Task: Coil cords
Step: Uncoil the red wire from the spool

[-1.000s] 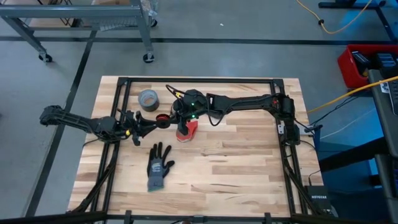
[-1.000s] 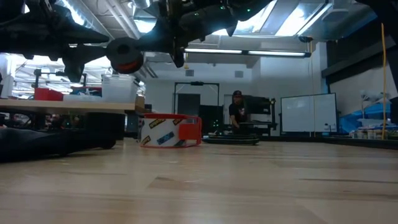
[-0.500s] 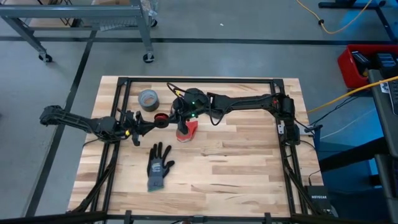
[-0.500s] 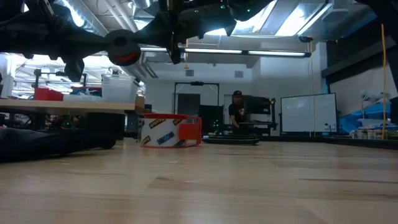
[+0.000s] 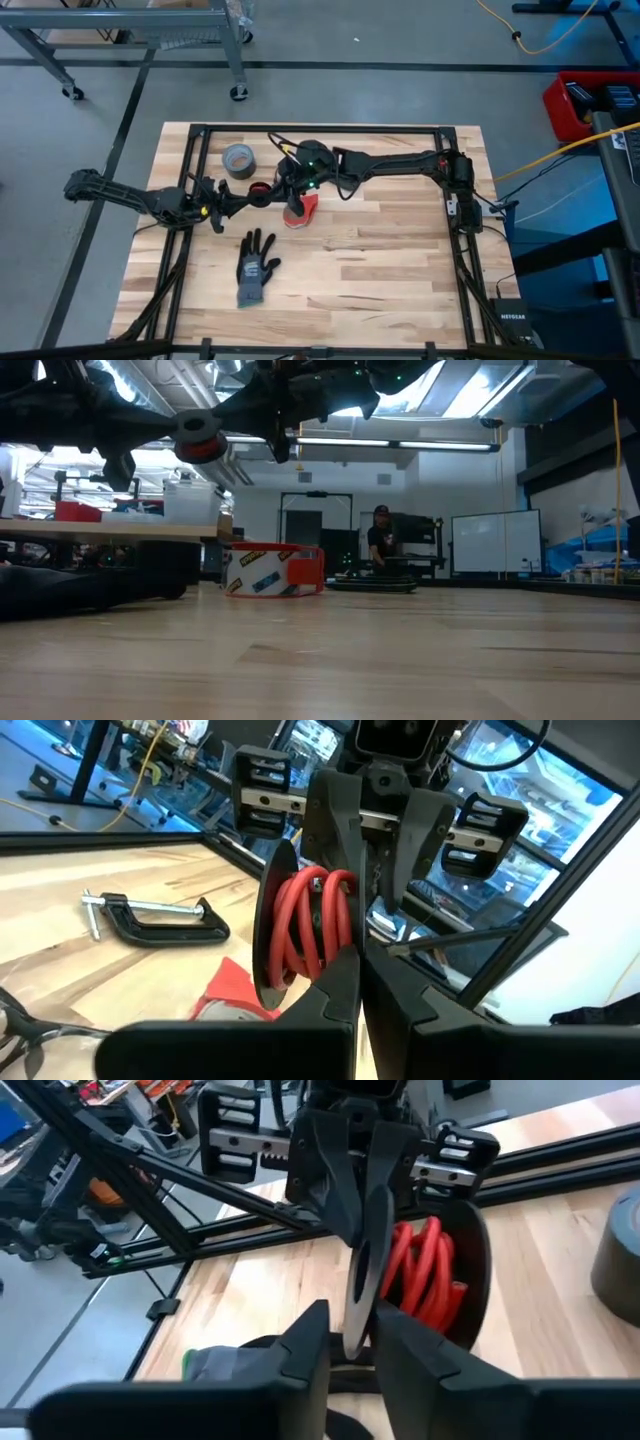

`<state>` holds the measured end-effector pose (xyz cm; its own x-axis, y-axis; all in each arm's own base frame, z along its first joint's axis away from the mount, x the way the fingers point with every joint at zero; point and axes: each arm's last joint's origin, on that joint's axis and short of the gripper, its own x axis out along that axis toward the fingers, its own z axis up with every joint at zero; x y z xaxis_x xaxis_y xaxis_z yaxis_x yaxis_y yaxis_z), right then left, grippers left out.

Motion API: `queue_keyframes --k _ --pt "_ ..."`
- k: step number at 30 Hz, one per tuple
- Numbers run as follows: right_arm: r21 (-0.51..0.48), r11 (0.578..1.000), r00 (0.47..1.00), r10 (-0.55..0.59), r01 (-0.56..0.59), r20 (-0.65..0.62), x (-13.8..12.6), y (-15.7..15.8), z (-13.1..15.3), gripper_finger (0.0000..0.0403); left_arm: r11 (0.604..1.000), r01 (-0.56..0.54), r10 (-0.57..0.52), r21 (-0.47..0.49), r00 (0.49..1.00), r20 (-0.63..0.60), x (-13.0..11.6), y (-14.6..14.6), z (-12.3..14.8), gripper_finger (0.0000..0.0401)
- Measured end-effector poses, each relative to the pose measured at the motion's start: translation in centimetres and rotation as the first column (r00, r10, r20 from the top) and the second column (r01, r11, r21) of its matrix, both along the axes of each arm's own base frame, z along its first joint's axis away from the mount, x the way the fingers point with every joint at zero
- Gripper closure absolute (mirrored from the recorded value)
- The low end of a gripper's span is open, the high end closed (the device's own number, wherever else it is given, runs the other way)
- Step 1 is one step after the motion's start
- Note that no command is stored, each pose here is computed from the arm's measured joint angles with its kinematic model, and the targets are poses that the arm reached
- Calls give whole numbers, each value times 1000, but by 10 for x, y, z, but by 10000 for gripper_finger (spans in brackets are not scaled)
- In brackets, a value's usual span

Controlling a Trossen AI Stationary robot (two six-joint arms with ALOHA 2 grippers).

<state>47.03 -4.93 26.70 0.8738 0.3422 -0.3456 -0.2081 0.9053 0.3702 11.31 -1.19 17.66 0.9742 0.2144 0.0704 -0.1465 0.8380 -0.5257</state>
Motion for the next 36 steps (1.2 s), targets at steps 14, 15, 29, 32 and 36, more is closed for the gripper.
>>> queue_keyframes --k 14,15,29,32,36 --pt "96 984 964 165 -148 -208 -18 -27 32 277 996 -4 6 -94 1000 18 0 0 0 401" --pt "90 983 955 175 -158 -240 -21 -28 32 277 995 3 0 -102 1000 20 0 0 0 401" --pt "23 939 815 310 -344 -489 -40 30 -36 277 945 271 -242 -185 956 166 -1 -7 11 401" --pt "41 935 789 320 -352 -524 -45 36 -52 277 938 295 -261 -182 946 190 -2 -9 14 401" --pt "57 936 771 320 -348 -551 -53 36 -66 277 938 280 -245 -203 953 181 0 -10 12 401"
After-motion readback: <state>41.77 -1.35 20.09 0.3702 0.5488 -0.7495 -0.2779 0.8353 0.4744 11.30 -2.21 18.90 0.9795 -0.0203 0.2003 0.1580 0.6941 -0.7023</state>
